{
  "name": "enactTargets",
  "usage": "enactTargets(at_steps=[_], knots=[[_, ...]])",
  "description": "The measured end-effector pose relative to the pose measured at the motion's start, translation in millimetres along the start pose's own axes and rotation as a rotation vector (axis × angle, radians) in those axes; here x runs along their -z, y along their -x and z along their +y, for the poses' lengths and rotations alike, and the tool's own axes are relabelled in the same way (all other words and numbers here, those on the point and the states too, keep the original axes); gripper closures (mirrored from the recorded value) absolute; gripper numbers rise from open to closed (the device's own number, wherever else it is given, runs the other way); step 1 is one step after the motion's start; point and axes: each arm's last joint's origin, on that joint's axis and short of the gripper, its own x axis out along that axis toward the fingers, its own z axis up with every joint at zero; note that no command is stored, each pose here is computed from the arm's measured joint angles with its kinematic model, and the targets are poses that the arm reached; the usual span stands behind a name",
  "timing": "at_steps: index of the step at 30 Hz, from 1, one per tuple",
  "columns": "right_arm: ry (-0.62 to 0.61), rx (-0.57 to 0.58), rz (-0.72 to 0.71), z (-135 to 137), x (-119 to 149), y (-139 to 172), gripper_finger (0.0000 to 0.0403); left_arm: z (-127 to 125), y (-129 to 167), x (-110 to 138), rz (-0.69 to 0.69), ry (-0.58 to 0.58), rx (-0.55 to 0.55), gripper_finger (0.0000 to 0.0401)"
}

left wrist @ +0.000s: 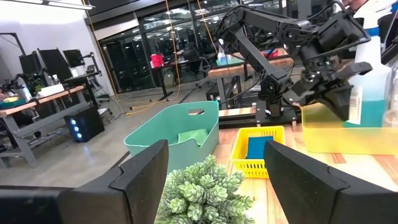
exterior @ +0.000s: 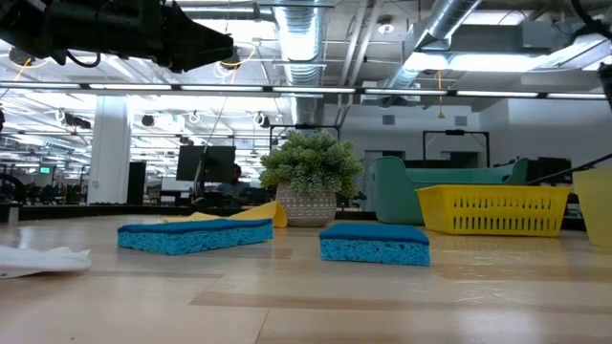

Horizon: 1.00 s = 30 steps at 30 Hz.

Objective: Pick & Place Kitchen Items
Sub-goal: Put the white bottle into the bottom yellow bin, then put the yellow towel into the green bin

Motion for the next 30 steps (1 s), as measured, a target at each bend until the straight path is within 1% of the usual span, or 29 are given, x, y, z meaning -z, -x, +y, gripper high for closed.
enactTargets(at_steps=[6, 13, 17, 22, 30], knots=[[0.003, -0.002, -0.102, -1, -11, 2, 0.0403, 0, 0, 0, 0.0, 0.0, 0.0, 0.0142], [-0.006, -0.023, -0.189, -3, -19, 9, 0.0403, 0, 0, 0, 0.005, -0.002, 0.001, 0.0142], [-0.039, 0.004, -0.249, -11, -24, 15, 0.0403, 0, 0, 1, 0.007, -0.002, 0.002, 0.0142], [-0.108, 0.074, -0.278, -22, -28, 20, 0.0403, 0, 0, 1, 0.007, -0.002, 0.002, 0.0142], [-0.122, 0.032, -0.312, -22, -31, 26, 0.0403, 0, 0, 1, 0.007, -0.002, 0.002, 0.0142]])
